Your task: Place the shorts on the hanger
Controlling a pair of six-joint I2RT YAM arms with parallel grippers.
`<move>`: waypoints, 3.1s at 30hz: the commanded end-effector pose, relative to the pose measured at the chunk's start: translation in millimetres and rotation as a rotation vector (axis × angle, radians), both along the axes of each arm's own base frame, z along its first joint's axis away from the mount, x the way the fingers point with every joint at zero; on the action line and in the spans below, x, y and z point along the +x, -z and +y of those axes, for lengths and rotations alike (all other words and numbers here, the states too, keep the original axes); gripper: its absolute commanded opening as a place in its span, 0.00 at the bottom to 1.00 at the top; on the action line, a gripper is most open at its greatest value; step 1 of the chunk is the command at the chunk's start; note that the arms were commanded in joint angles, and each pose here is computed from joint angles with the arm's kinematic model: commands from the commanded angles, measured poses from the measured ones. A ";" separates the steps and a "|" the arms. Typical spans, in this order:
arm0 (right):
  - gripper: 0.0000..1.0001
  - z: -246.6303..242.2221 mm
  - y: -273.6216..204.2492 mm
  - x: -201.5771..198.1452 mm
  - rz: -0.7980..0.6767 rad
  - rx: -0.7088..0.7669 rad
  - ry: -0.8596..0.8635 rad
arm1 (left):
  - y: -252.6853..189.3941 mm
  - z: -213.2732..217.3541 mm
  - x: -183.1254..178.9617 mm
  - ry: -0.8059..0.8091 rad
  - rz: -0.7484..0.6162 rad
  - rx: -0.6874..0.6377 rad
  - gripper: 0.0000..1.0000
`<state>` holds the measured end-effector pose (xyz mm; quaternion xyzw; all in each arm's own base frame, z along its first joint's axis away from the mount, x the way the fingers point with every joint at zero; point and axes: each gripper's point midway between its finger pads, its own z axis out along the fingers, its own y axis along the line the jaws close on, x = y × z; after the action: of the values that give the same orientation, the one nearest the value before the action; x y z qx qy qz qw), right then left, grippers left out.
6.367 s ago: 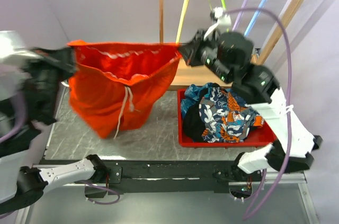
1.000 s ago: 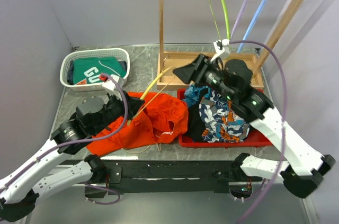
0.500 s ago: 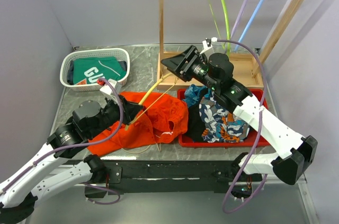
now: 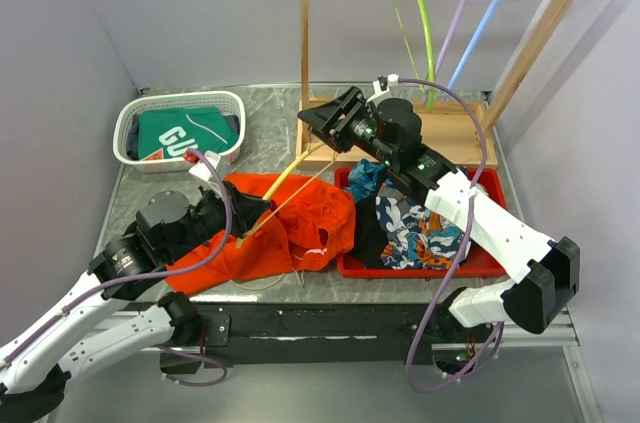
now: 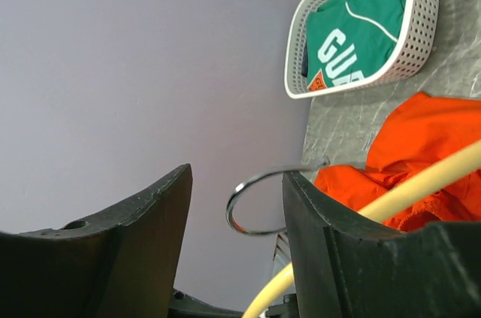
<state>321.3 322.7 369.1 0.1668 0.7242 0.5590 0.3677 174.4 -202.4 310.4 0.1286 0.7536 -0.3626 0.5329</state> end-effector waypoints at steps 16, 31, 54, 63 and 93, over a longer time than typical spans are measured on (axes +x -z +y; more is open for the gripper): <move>0.00 -14.0 -41.6 -13.2 -0.090 -0.011 0.189 | 4.2 1.3 25.0 -0.106 0.072 0.132 0.39; 0.00 8.5 -44.4 -33.7 0.044 -0.100 0.200 | 16.8 13.5 50.7 -0.257 0.059 0.320 0.57; 0.71 -42.0 33.4 -78.4 -0.275 -0.533 0.049 | 11.3 33.2 12.4 -0.249 0.115 0.245 0.01; 0.65 -46.8 150.5 -131.8 -0.275 -0.937 -0.148 | 4.1 29.5 -51.9 0.005 0.267 0.140 0.01; 0.09 -73.5 191.7 -111.6 -0.065 -1.219 0.055 | -34.1 52.5 -172.3 0.469 0.385 -0.037 0.01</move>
<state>200.7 249.9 149.3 -0.1082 0.9083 0.0062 0.4041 19.0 -153.4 315.5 0.1989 0.8193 -0.4604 0.2779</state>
